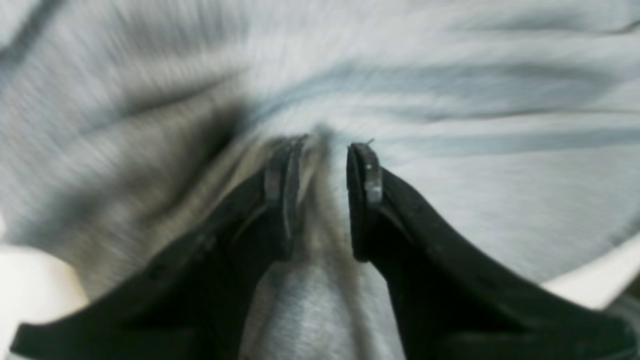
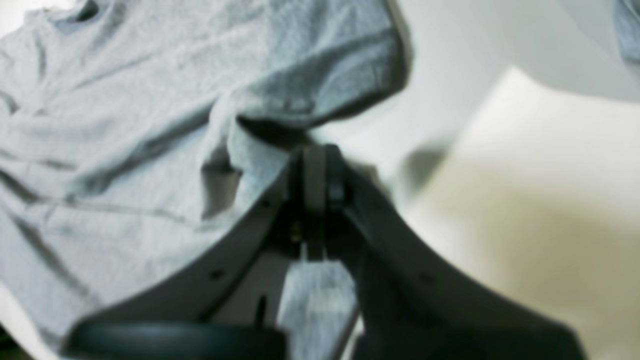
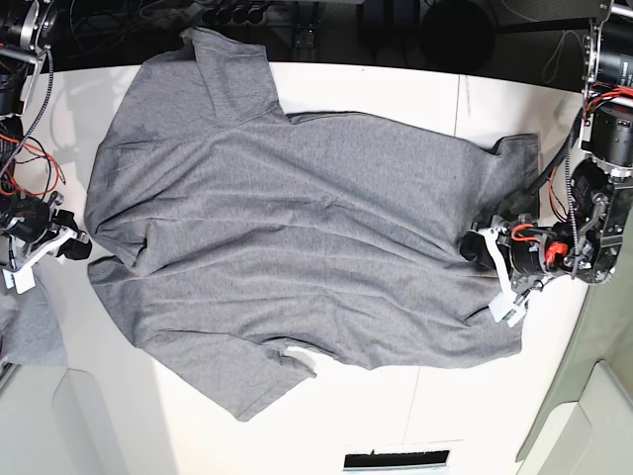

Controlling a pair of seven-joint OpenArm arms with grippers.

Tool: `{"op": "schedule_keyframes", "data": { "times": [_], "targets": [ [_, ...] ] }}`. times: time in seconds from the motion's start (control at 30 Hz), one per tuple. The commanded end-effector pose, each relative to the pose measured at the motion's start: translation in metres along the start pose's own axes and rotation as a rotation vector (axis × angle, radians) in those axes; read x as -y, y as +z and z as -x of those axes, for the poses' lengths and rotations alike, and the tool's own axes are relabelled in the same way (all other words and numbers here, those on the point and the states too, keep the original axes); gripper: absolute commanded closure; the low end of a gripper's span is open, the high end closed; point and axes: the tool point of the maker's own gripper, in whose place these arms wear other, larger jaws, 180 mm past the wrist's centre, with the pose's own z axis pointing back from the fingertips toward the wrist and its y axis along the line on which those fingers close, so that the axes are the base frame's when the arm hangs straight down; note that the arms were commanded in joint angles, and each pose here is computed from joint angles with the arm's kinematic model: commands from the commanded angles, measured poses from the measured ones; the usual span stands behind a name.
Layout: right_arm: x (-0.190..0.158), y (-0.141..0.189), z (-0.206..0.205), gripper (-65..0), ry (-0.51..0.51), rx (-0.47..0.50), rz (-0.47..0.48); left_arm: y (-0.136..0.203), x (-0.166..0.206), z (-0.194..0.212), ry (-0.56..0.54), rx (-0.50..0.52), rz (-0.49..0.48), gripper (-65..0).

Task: Layout the t-shirt on the table in an organized manner, then fold the t-shirt properly
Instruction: 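Pull the shirt edges outward with both grippers to smooth it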

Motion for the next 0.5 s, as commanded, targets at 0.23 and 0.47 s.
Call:
{"op": "schedule_keyframes", "data": {
  "times": [0.23,0.47],
  "targets": [
    [-0.013,0.026,0.025,0.0,0.016,-0.024,-0.066,0.044,-0.002,0.036,-0.134,-0.06,-0.023,-17.4],
    [-0.027,0.045,0.081,0.0,0.036,-0.092,-0.098,0.041,-0.009,0.099,-0.156,-0.171,-0.098,-17.4]
  ]
}}
